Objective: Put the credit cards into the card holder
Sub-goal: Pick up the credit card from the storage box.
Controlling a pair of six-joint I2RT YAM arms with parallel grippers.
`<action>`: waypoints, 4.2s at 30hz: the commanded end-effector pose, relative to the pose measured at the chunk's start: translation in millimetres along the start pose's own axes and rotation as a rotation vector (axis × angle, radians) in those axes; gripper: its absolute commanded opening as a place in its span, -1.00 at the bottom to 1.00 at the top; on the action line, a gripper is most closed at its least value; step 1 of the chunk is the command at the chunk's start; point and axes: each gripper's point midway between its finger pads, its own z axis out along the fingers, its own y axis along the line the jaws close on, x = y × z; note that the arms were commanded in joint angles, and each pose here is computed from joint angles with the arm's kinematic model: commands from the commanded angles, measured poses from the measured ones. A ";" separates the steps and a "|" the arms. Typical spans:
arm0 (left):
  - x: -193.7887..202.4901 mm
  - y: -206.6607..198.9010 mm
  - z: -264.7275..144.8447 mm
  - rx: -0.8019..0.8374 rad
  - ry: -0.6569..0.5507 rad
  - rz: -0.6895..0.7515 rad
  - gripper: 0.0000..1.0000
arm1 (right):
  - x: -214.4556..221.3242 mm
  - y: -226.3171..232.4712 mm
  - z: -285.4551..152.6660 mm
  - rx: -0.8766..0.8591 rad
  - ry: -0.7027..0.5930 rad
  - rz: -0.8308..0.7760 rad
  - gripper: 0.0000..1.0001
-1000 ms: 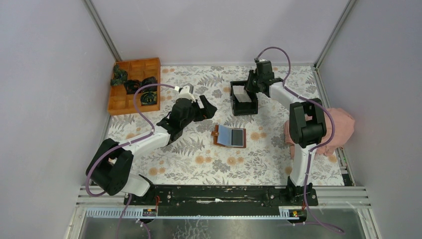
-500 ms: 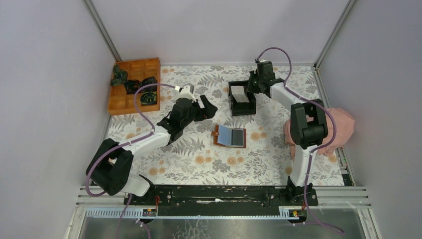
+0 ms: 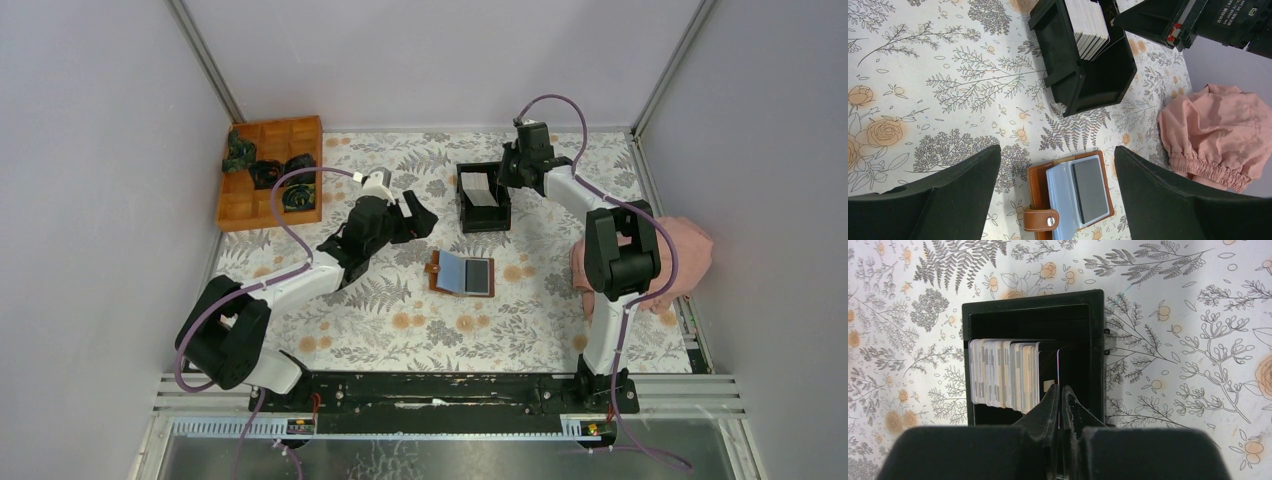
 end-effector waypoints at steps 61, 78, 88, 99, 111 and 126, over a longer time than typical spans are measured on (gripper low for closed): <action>30.2 -113.8 -107.3 0.673 -0.039 -0.237 0.47 | 73.4 118.4 -281.0 -0.755 -0.461 0.449 -1.00; 5.4 -138.7 -93.4 0.769 -0.106 -0.321 0.38 | 84.8 126.2 -281.6 -0.843 -0.431 0.550 -1.00; 0.2 -145.1 -91.7 0.827 -0.125 -0.382 -0.45 | 86.7 125.2 -279.4 -0.858 -0.444 0.589 -1.00; -1.5 -139.4 -94.1 0.843 -0.121 -0.369 -1.00 | 98.7 120.7 -271.4 -0.787 -0.422 0.482 -0.46; 49.7 -118.3 -80.6 0.724 0.239 -0.020 -1.00 | 113.7 96.7 -268.3 -0.511 -0.348 0.067 0.03; 97.5 -113.8 -98.0 0.822 0.584 0.121 -1.00 | 140.3 96.9 -274.7 -0.497 -0.159 -0.203 0.08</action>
